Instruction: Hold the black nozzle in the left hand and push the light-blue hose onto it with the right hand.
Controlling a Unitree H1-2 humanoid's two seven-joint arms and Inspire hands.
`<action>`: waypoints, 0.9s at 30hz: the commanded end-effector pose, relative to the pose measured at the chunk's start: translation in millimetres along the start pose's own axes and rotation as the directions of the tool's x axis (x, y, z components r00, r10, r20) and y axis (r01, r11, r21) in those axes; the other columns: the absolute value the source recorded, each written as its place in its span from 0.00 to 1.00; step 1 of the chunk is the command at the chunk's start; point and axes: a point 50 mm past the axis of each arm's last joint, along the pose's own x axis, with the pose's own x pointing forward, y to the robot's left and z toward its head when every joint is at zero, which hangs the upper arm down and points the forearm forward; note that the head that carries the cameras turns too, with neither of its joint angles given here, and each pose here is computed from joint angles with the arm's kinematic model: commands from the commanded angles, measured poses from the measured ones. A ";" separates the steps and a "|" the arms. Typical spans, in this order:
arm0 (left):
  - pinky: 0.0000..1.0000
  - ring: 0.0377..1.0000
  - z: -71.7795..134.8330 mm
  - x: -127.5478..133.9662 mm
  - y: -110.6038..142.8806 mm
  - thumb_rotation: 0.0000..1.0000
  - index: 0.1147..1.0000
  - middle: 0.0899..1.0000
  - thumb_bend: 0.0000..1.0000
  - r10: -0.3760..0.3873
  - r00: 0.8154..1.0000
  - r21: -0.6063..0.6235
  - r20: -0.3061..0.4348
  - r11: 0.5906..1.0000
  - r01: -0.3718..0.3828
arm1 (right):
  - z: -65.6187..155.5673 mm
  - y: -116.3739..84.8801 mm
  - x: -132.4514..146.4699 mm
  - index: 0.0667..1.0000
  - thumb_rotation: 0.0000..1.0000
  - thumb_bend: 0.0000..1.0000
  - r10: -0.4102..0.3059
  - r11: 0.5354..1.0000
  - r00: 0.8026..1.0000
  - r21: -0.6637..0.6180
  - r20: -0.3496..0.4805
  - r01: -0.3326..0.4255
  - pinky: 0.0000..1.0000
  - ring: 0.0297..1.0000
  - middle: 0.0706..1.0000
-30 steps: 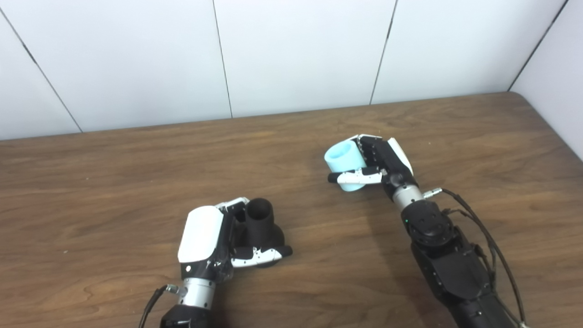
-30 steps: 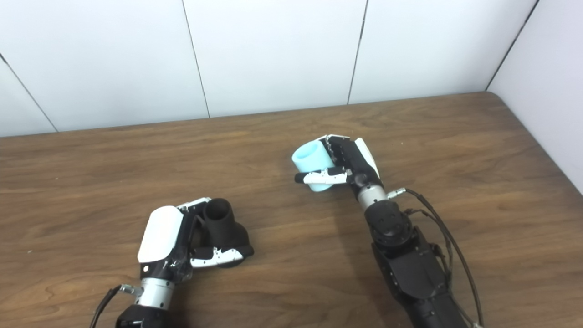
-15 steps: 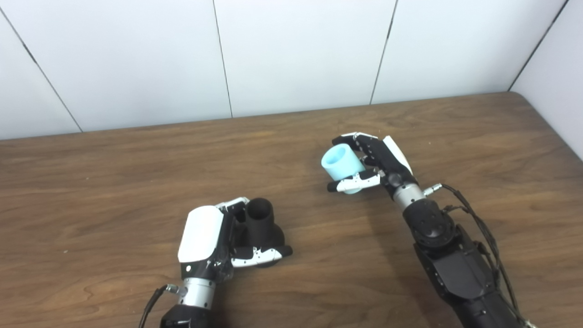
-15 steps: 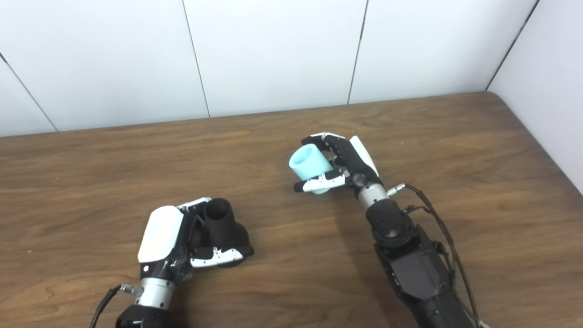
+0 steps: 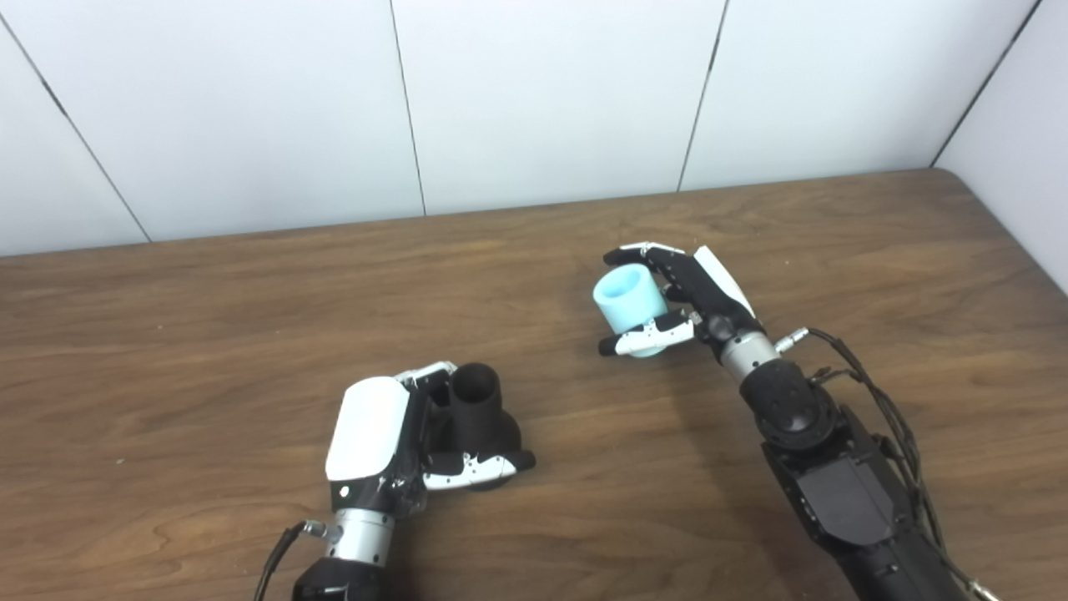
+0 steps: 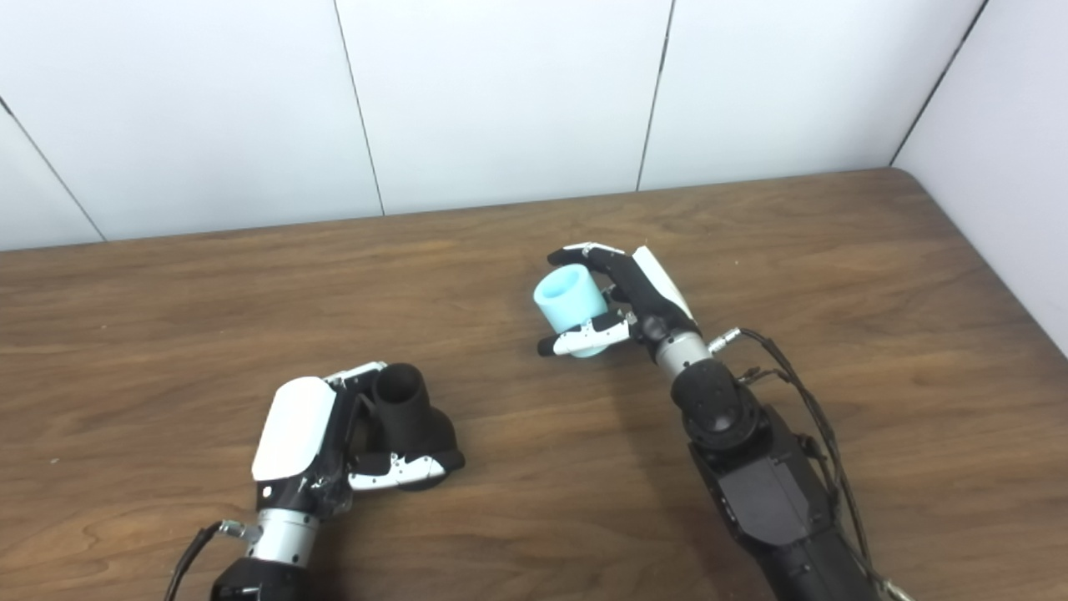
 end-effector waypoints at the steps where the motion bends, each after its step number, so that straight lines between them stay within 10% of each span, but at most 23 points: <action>1: 0.61 0.53 -11.3 -5.9 -1.8 0.00 0.44 0.37 0.52 -0.055 0.998 0.033 -0.042 0.998 0.057 | 5.1 -6.8 1.5 0.71 0.14 1.00 0.013 0.999 1.000 -0.035 0.021 -0.012 0.80 0.84 0.79; 27: 0.60 0.54 -14.0 -4.8 5.5 0.00 0.44 0.38 0.52 -0.071 0.997 0.049 -0.034 0.996 0.073 | 31.8 -38.3 -9.3 0.75 0.25 1.00 0.033 0.935 0.984 -0.353 0.175 0.032 0.78 0.85 0.80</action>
